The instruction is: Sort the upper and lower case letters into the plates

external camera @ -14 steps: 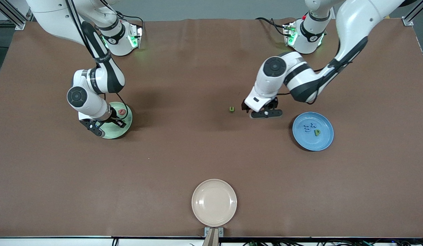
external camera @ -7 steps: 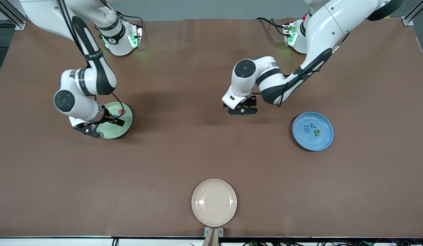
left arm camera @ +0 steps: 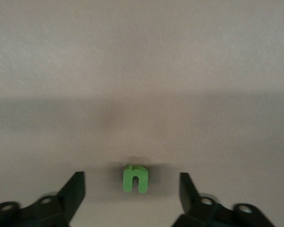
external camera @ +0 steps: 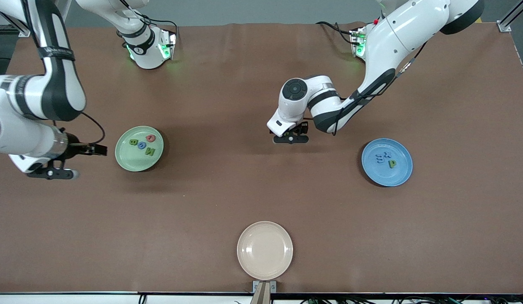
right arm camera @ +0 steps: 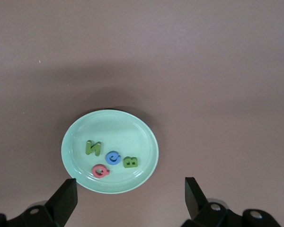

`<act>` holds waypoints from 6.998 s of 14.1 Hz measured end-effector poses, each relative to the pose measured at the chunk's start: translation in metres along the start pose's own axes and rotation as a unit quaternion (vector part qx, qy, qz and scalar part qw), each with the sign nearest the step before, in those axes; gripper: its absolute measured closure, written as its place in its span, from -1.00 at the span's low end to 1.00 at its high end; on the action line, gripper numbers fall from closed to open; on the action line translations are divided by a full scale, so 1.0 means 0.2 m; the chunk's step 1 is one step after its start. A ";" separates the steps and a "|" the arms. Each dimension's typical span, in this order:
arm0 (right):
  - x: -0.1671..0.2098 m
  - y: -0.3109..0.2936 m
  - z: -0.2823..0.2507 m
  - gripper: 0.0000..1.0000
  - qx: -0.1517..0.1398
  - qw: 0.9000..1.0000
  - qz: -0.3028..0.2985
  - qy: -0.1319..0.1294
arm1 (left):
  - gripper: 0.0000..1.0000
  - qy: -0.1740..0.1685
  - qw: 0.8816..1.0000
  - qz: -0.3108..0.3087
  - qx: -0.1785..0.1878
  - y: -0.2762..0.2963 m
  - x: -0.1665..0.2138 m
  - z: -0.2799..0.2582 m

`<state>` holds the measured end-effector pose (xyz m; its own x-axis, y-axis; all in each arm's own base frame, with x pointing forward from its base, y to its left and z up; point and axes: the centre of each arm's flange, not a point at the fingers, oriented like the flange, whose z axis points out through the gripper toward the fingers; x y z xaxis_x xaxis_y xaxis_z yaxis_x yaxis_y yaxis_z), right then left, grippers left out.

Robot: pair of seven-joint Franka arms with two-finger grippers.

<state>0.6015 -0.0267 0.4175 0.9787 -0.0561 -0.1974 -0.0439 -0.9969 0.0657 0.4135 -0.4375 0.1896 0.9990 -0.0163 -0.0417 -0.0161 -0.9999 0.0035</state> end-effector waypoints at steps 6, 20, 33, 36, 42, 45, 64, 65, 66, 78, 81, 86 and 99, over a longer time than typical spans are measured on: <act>-0.03 0.11 -0.50 -1.00 -0.025 0.999 -0.015 0.023 | -0.18 -0.013 1.000 0.000 0.002 0.00 -0.02 0.06; -0.05 0.21 -0.57 -1.00 0.009 1.000 -0.014 0.020 | 0.47 -0.016 1.000 -0.001 0.001 -0.01 -0.02 0.07; -0.11 0.20 -0.72 -1.00 0.013 1.000 -0.013 0.018 | 0.47 0.012 1.000 0.001 0.021 -0.68 0.53 -0.44; -0.13 0.19 -0.74 -1.00 0.023 1.000 -0.014 0.008 | 0.47 -0.004 1.000 0.011 0.026 -1.04 0.64 -0.47; -0.34 0.21 -0.87 -1.00 0.030 0.999 -0.014 0.016 | 0.47 -0.003 0.997 0.047 0.062 -1.57 0.72 -0.36; -0.50 0.22 -0.95 -1.00 0.034 0.999 -0.015 0.023 | 0.47 -0.012 0.996 0.063 0.068 -1.76 0.73 -0.28; -0.83 0.20 -1.27 -1.00 0.036 0.996 -0.032 0.068 | 0.39 -0.023 0.994 0.093 0.057 -1.85 0.73 -0.03; -0.83 0.20 -1.27 -1.00 0.036 0.997 -0.033 0.066 | 0.39 -0.023 0.994 0.093 0.057 -1.86 0.73 -0.03; -0.83 0.20 -1.27 -1.00 0.037 0.997 -0.034 0.063 | 0.29 -0.022 0.994 0.092 0.058 -1.86 0.73 -0.03; -0.86 0.17 -1.27 -1.00 0.052 0.996 -0.046 0.052 | -1.00 -0.016 0.997 0.067 0.039 -2.12 0.84 -0.60; -0.86 0.16 -1.27 -1.00 0.051 0.996 -0.049 0.051 | -1.00 -0.015 0.997 0.062 0.036 -2.16 0.84 -0.61; -0.86 0.17 -1.27 -1.00 0.051 0.996 -0.047 0.052 | -1.00 -0.020 0.998 0.054 0.026 -2.18 0.83 -0.61; -0.86 0.18 -1.28 -1.00 0.052 0.997 -0.024 0.053 | -1.00 -0.094 0.990 0.082 -0.065 -2.07 0.88 -0.81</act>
<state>0.4821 -0.0383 0.7042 0.9957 -0.0070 -0.0928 -0.0112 -0.9989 -0.0451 0.6038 -0.0255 0.3421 0.9575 -0.1916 -0.2156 -0.1607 -0.9751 0.1529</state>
